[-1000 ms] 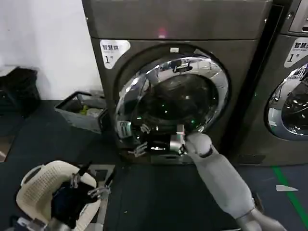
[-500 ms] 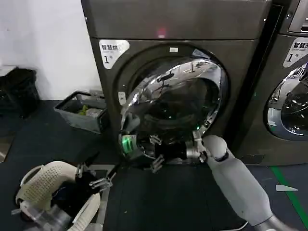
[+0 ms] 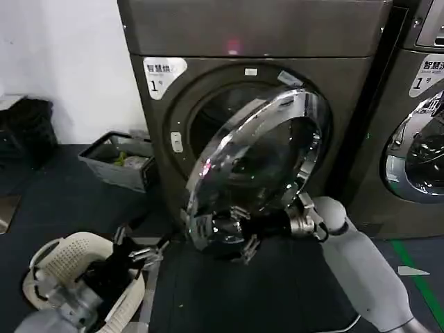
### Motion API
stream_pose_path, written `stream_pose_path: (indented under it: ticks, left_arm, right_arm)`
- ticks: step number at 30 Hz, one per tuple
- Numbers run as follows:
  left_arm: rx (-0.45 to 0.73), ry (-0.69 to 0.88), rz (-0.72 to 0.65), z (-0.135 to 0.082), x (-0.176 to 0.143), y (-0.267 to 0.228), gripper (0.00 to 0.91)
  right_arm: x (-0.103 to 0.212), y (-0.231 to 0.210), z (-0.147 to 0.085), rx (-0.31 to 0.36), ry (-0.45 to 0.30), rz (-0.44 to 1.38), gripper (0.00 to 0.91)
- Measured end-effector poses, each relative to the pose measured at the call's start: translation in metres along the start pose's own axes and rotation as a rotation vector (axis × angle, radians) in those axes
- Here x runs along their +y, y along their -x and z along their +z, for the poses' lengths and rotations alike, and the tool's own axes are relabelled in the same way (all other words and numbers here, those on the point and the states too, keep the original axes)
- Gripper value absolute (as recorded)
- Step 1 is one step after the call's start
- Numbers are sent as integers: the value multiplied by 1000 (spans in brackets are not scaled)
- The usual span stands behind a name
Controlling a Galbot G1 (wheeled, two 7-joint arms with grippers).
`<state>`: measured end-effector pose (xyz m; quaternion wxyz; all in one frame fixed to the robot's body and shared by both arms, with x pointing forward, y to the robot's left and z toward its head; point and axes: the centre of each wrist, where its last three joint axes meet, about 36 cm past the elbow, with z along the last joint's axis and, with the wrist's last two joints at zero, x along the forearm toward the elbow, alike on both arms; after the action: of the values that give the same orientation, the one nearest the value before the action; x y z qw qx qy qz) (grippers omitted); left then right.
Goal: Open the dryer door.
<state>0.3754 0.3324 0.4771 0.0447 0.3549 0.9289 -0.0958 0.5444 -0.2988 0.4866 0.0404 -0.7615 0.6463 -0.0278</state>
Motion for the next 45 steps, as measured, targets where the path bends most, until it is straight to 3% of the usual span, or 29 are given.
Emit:
stream_pose_path:
  ticks: [12,21,35,45]
  left_arm:
    - [-6,-7,65,-1,32,31,907]
    - [28,-20,141,18,35,65,907]
    - [40,-37,285,32,21,126,907]
    - [49,-24,412,31,6,156,907]
  right_arm:
    - [29,-22,2,-5,5,35,907]
    - [48,-44,2,3,-3,85,907]
    - [97,-125,-2,22,-29,314,907]
    - [144,-219,-38,106,-90,575,907]
